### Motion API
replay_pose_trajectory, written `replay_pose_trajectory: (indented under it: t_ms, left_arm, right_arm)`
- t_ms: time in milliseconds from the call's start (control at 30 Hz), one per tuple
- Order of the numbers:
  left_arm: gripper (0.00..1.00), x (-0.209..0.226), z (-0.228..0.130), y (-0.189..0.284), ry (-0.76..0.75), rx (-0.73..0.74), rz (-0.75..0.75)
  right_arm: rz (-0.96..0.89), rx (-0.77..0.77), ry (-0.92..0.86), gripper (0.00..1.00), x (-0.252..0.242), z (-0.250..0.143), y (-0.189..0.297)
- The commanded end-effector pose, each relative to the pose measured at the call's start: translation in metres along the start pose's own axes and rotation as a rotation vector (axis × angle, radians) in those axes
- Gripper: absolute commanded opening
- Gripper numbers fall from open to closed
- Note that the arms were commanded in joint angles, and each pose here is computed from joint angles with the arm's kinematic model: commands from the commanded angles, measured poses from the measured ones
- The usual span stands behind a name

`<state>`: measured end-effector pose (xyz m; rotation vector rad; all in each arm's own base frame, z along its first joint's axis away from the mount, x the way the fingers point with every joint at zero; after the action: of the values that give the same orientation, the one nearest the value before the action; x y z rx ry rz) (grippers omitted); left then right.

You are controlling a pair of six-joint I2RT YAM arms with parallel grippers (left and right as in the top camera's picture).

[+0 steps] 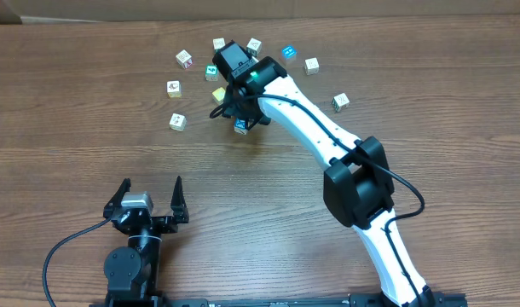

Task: Form a tower
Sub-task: 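Lower the right gripper onto the blue-faced block and close it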

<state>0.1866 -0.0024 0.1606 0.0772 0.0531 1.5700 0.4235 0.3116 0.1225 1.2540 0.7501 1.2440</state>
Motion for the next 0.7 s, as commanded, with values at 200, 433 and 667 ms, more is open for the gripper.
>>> replay_pose_trajectory:
  t_ms: [200, 433, 667]
  left_arm:
    - [1.00, -0.001, 0.000, 0.000, -0.029, -0.008, -0.005]
    - [1.00, -0.001, 0.000, 0.000, -0.029, -0.008, -0.004]
    - [1.00, -0.001, 0.000, 0.000, -0.029, -0.008, -0.005]
  right_arm:
    - [0.002, -0.020, -0.008, 0.61, 0.004, -0.002, -0.017]
    - [-0.025, 0.001, -0.024, 0.60, -0.004, -0.009, -0.031]
    - [-0.041, 0.012, -0.057, 0.59, -0.011, -0.015, -0.045]
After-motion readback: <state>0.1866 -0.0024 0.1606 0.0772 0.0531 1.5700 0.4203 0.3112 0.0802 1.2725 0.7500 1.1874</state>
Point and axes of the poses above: each gripper's point midway between its finger pads, its own y axis back along the fingers, its own x axis along the line the jaws close on, z = x × y, the point moved 6 cm from there along y, back along the fingers, and after that the axes turned 6 degrees about -y, right-handed, at the moved point
